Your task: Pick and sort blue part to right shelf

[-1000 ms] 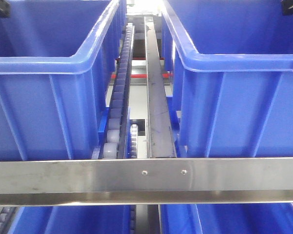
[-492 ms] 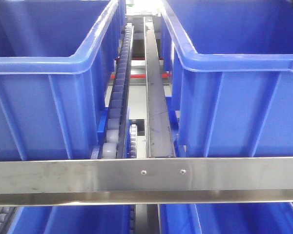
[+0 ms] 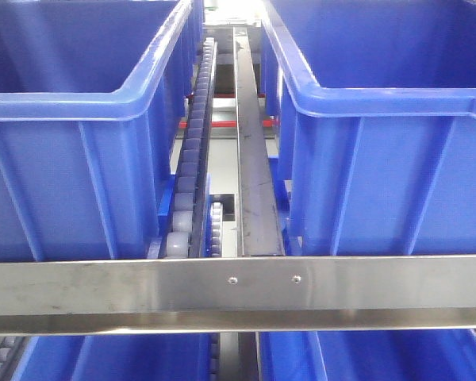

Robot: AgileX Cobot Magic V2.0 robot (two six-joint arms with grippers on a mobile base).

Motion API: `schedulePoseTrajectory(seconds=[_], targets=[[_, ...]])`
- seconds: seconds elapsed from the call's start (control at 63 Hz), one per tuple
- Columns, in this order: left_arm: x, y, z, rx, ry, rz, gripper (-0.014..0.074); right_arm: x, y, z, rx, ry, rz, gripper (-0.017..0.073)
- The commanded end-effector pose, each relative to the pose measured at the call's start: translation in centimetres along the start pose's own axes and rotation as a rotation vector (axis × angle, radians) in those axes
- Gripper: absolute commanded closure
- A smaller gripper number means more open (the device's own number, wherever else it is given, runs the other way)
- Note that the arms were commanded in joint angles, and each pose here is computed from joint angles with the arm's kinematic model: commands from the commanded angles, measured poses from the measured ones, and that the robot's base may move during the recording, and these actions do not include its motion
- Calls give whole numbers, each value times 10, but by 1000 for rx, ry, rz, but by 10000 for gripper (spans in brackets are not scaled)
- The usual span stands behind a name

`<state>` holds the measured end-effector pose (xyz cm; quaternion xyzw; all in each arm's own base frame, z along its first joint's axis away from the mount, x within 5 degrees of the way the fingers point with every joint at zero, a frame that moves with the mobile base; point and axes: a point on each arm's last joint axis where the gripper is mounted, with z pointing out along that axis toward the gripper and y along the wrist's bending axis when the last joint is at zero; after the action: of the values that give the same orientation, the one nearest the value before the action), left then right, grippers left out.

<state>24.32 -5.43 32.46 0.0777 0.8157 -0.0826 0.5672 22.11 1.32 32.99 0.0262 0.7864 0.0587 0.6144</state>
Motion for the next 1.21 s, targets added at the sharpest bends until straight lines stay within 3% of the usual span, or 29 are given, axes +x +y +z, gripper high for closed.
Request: schedulePoseTrajectory(seconds=[0.0,0.095,0.191,0.476,0.81,1.191], targets=[[-25,4,-21,-26,-169,-35,470,-23,-4,-17,17,-144,16,511],[-20,13,-32,-63,-205,-114,470,-19,-5,-29,22,-154,14,511],[-11,23,-47,-117,-258,-127,470,-7,-6,-39,24,-165,-5,511],[37,21,-101,-146,-340,-129,470,30,-9,-77,24,-290,-116,511],[92,12,-161,-127,-564,-113,470,54,-10,-120,16,-376,-116,511],[95,11,-172,-122,-621,-108,470,56,-10,-127,15,-382,-116,511]])
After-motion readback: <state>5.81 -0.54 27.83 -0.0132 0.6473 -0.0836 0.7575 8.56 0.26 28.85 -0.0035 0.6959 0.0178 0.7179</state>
